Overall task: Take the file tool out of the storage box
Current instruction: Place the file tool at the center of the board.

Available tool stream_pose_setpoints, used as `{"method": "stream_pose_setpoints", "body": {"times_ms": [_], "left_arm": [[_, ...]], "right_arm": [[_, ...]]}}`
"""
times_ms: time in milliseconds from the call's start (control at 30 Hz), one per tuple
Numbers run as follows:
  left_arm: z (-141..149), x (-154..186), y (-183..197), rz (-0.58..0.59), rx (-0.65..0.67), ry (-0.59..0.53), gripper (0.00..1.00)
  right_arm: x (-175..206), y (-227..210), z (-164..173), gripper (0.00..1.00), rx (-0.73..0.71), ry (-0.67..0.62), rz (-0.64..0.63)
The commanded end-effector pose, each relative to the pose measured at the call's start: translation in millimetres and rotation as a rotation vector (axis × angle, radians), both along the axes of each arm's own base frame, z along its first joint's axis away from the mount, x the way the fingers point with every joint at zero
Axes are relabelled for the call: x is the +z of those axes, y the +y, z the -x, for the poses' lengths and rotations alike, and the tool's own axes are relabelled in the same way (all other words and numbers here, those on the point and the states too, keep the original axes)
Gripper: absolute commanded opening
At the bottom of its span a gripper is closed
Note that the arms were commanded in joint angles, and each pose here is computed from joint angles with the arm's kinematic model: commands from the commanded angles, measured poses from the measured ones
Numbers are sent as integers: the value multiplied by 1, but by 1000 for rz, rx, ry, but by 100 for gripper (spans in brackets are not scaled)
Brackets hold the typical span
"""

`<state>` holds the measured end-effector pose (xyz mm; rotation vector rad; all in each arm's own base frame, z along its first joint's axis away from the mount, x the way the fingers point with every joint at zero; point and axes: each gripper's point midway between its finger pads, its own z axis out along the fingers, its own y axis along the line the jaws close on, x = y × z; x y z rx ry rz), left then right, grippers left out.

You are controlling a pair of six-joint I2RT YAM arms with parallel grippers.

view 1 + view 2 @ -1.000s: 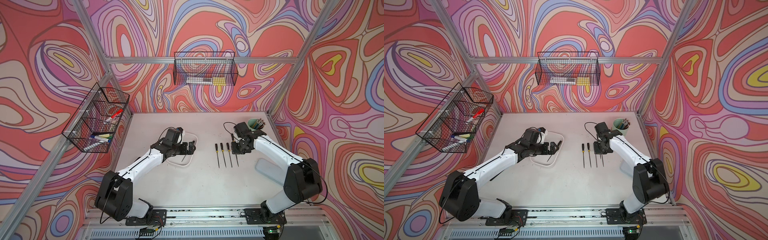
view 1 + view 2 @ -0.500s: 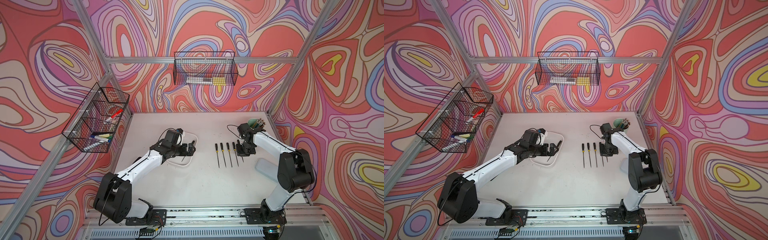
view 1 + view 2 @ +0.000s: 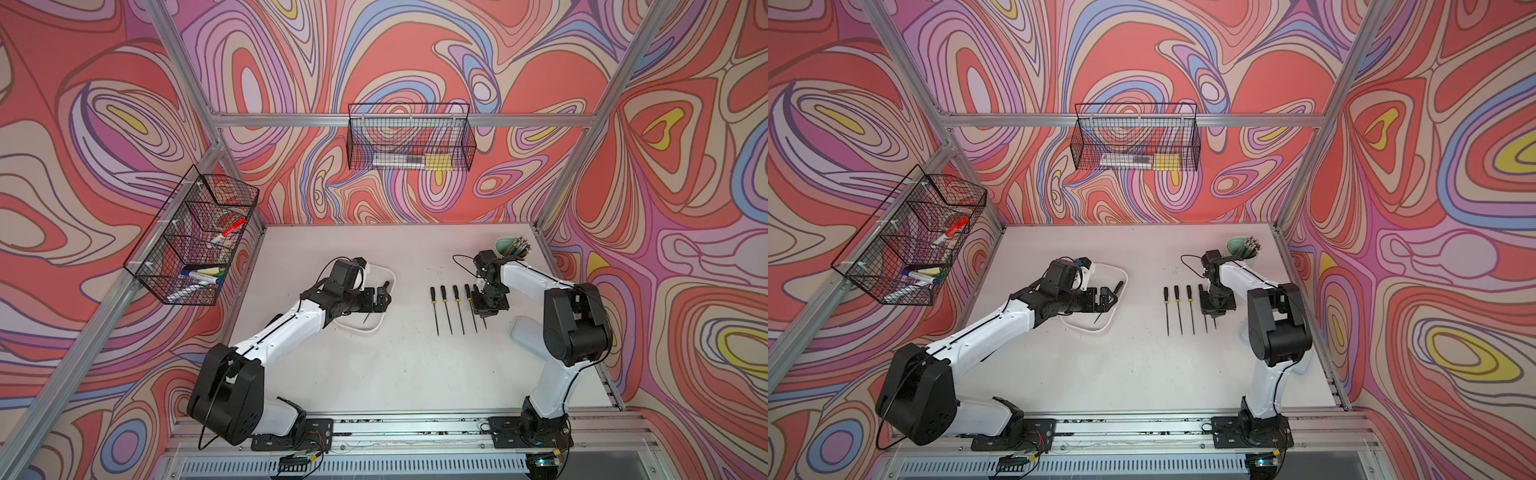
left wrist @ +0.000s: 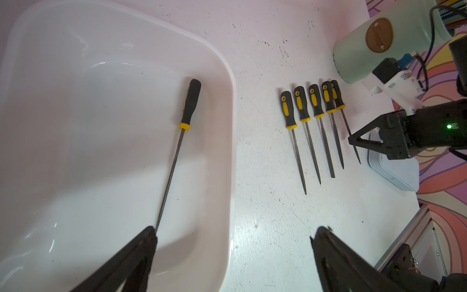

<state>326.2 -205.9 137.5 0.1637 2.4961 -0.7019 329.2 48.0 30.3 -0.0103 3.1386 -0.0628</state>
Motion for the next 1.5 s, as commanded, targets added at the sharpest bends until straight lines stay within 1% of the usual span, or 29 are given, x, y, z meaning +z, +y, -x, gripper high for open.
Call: {"method": "stream_pose_setpoints", "body": {"times_ms": [0,267,433,467,567,633,733,833,900,933,967,1033,1133,1200,1300,1367,1467], "left_arm": [[-2,-5,0,-13,-12,-7,99],[-4,-10,1,-33,-7,2,99],[-7,-14,6,-71,2,0,99],[-8,-15,8,-86,7,-1,99],[-14,-17,11,-121,5,-10,99],[-18,-19,11,-143,1,-6,99],[-27,-18,13,-173,12,-14,98],[-36,-19,14,-216,15,-18,95],[-44,-23,13,-245,10,-9,92],[-48,-25,13,-256,10,1,91],[-53,-28,12,-270,12,9,89],[-62,-35,15,-310,31,17,85],[-75,-46,15,-353,33,28,78],[-84,-53,13,-372,26,42,73],[-93,-65,8,-389,13,61,64],[-97,-72,4,-390,2,73,59],[-103,-80,1,-396,-7,82,51]], "right_arm": [[-4,-5,-8,0,0,-6,12],[-16,-9,-7,0,-2,16,31],[-22,-9,-5,0,-3,26,30],[-22,-9,-4,5,-2,26,33],[-21,-9,-3,10,-3,21,31],[-18,-9,-3,18,-5,12,29],[-12,-10,-4,36,-8,-8,36],[4,-8,-8,44,-15,-55,16],[22,-2,-14,51,-16,-117,-19],[26,1,-15,53,-18,-130,-38],[42,4,-18,57,-19,-180,-61],[60,11,-20,63,-16,-241,-108],[83,22,-19,76,-5,-324,-186],[98,34,-17,86,14,-378,-269],[115,50,-13,97,37,-439,-375],[123,56,-10,98,46,-468,-420],[127,59,-8,98,49,-479,-444]]}}
